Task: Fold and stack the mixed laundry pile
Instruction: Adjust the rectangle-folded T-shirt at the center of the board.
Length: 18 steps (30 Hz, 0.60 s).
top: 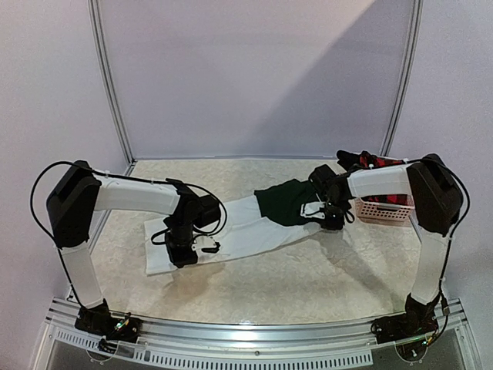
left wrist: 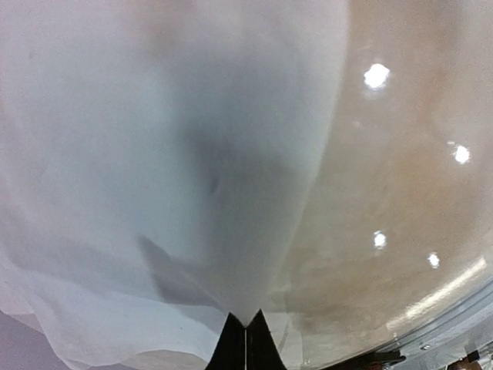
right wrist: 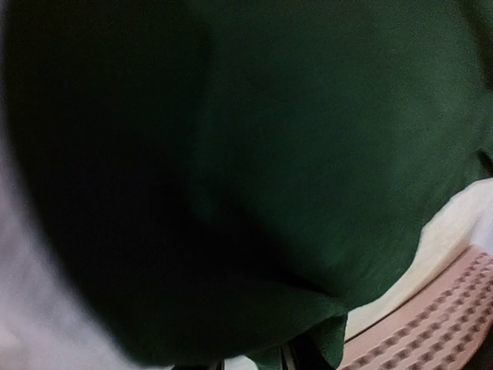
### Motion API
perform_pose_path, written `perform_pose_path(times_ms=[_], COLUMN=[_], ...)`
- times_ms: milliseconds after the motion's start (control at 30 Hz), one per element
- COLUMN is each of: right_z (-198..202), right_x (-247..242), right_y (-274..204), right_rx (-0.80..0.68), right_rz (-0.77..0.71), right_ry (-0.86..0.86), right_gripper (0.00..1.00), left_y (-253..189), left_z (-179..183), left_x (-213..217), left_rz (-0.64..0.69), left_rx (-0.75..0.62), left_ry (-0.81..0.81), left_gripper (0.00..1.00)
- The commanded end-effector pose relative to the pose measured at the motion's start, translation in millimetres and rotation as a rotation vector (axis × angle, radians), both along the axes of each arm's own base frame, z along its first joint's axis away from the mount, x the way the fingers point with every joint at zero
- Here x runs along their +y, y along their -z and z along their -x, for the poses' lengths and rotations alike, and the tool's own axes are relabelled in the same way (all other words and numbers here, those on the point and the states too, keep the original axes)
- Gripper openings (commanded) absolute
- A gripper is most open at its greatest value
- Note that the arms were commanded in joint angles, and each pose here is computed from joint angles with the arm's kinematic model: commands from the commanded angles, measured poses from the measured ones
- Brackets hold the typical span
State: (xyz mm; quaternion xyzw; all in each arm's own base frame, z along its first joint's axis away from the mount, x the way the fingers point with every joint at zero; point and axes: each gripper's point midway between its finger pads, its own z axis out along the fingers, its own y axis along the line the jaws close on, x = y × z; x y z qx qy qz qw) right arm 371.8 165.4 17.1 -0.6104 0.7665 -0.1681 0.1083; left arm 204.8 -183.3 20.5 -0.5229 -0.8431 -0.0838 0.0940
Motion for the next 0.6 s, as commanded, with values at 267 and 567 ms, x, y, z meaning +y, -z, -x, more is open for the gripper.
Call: perform_pose_path(times_ms=[267, 567], right_z=[-173, -134], right_x=[60, 2], right_y=[9, -38], right_rx=[-0.272, -0.254], right_rz=[-0.11, -0.124], right_ry=[0.03, 0.11], right_gripper=[0.27, 0.46], left_y=[-8, -60], left_z=[50, 52], left_x=[-131, -186], left_rz=[0.213, 0.413], left_rx=[0.172, 0.069], left_ry=[0.153, 0.139], left_gripper=[0.05, 0.41])
